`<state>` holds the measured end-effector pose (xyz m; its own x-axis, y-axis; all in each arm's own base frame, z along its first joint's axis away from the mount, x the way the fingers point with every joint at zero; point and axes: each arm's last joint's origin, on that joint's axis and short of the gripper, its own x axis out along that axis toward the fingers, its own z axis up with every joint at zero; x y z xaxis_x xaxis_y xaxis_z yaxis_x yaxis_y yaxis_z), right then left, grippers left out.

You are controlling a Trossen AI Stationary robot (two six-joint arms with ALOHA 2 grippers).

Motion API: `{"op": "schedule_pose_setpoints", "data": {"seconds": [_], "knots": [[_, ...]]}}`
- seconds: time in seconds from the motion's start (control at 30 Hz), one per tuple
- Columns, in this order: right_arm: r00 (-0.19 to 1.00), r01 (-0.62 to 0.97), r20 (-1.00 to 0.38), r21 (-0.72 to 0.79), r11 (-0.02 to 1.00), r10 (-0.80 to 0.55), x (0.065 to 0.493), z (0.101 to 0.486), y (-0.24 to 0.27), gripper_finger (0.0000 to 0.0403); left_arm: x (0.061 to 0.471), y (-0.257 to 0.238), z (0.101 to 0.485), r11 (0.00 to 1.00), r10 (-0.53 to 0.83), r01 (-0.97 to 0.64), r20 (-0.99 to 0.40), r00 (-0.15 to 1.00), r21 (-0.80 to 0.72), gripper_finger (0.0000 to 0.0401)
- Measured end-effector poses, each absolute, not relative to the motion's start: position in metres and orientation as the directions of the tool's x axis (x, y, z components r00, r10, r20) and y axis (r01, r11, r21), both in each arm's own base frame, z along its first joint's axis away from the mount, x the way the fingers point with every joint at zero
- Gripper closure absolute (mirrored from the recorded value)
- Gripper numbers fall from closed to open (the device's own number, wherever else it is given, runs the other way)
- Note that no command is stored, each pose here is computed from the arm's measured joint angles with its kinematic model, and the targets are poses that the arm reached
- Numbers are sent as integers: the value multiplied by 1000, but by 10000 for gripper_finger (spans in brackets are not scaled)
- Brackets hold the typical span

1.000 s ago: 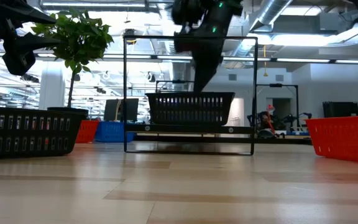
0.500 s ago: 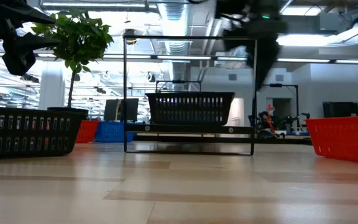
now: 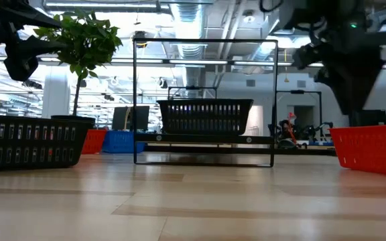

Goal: Stack baskets on shelf by color
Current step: Stack the bottom red bin on the red bin on the shelf

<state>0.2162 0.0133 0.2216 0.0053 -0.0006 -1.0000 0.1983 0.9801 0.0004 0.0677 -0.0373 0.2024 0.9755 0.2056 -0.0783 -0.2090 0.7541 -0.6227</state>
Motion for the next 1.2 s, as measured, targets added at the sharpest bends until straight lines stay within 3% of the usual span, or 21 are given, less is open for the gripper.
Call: {"op": "schedule_pose_setpoints", "data": {"seconds": [0.43,0.53,0.7,0.93,1.2], "knots": [[-116,160,-993,-51,986,-32,220,172,11,218,68,-37,201,759,207,-215,-84,975,-614,234],[-104,159,-994,-48,986,-32,221,172,10,262,68,-37,201,760,207,-215,-85,975,-613,234],[-103,188,-994,-47,981,-27,220,174,3,382,68,-37,201,761,208,-217,-87,974,-611,234],[-128,304,-984,-160,939,-127,219,178,-20,392,67,-37,201,764,208,-219,-90,974,-607,234],[-197,446,-935,-355,822,-297,220,214,-70,393,67,-37,201,764,208,-219,-90,974,-607,234]]}}
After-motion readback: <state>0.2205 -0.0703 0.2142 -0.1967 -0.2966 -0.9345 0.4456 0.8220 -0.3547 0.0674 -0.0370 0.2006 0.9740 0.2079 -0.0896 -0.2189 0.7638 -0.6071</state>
